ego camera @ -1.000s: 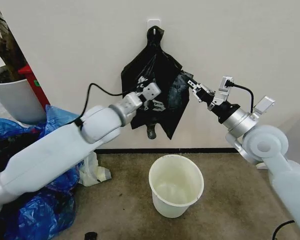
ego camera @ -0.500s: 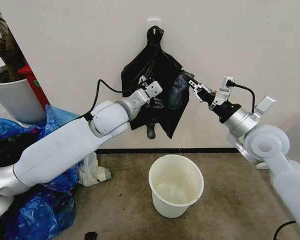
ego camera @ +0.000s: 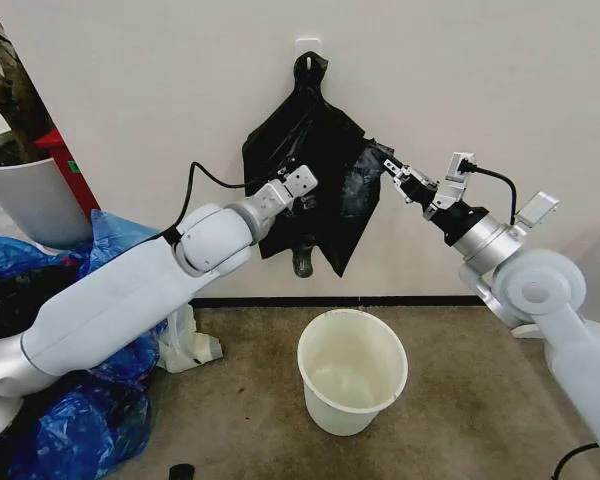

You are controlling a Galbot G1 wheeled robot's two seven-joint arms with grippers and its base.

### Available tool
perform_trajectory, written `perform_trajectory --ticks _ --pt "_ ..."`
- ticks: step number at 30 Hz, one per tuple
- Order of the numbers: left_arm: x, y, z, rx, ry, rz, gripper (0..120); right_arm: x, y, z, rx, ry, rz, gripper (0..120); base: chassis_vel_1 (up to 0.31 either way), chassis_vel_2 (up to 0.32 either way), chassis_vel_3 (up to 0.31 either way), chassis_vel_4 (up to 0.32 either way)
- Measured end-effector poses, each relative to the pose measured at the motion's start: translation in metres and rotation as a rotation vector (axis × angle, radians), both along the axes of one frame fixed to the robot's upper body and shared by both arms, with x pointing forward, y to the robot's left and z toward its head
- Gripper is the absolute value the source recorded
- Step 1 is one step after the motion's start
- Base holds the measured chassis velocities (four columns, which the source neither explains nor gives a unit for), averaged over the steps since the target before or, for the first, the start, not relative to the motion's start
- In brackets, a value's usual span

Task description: Place the garbage bag over the trash bin.

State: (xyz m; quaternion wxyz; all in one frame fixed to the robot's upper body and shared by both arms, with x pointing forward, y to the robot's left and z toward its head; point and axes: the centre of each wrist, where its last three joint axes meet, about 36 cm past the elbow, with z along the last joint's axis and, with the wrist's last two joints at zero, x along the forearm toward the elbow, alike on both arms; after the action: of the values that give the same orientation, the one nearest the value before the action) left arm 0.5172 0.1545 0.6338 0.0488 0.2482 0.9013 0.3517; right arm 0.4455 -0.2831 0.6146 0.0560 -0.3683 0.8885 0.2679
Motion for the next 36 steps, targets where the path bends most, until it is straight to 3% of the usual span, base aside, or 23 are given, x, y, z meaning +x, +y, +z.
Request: perform_trajectory --ticks 9,18,22,27,30,31,36 --pt "-0.006 0.026 0.008 -0.009 -0.044 0.08 0 0.002 -0.001 -0.002 0.005 0.004 -0.008 0 0.0 0.0 0.0 0.0" --pt "-0.021 0.083 0.019 -0.028 -0.071 0.19 0 0.005 -0.005 0.002 0.002 -0.004 -0.024 0 0.0 0.0 0.0 0.0" --pt "-0.031 0.093 0.019 -0.048 -0.077 0.209 0 0.004 -0.002 0.0 -0.001 0.001 -0.019 0 0.0 0.0 0.0 0.0" --pt "-0.055 0.092 0.02 -0.125 -0.041 0.173 0 0.001 0.002 0.001 -0.004 0.0 -0.015 0 0.0 0.0 0.0 0.0" --pt "-0.084 0.075 0.028 -0.275 0.077 0.128 0 -0.001 0.004 0.002 -0.01 -0.001 -0.012 0 0.0 0.0 0.0 0.0" --pt "-0.093 0.068 0.032 -0.333 0.133 0.104 4 -0.002 0.005 0.001 -0.012 -0.001 -0.011 0 0.0 0.0 0.0 0.0" --pt "-0.106 0.054 0.039 -0.419 0.211 0.055 19 -0.004 0.006 0.0 -0.018 0.002 -0.009 0 0.0 0.0 0.0 0.0"
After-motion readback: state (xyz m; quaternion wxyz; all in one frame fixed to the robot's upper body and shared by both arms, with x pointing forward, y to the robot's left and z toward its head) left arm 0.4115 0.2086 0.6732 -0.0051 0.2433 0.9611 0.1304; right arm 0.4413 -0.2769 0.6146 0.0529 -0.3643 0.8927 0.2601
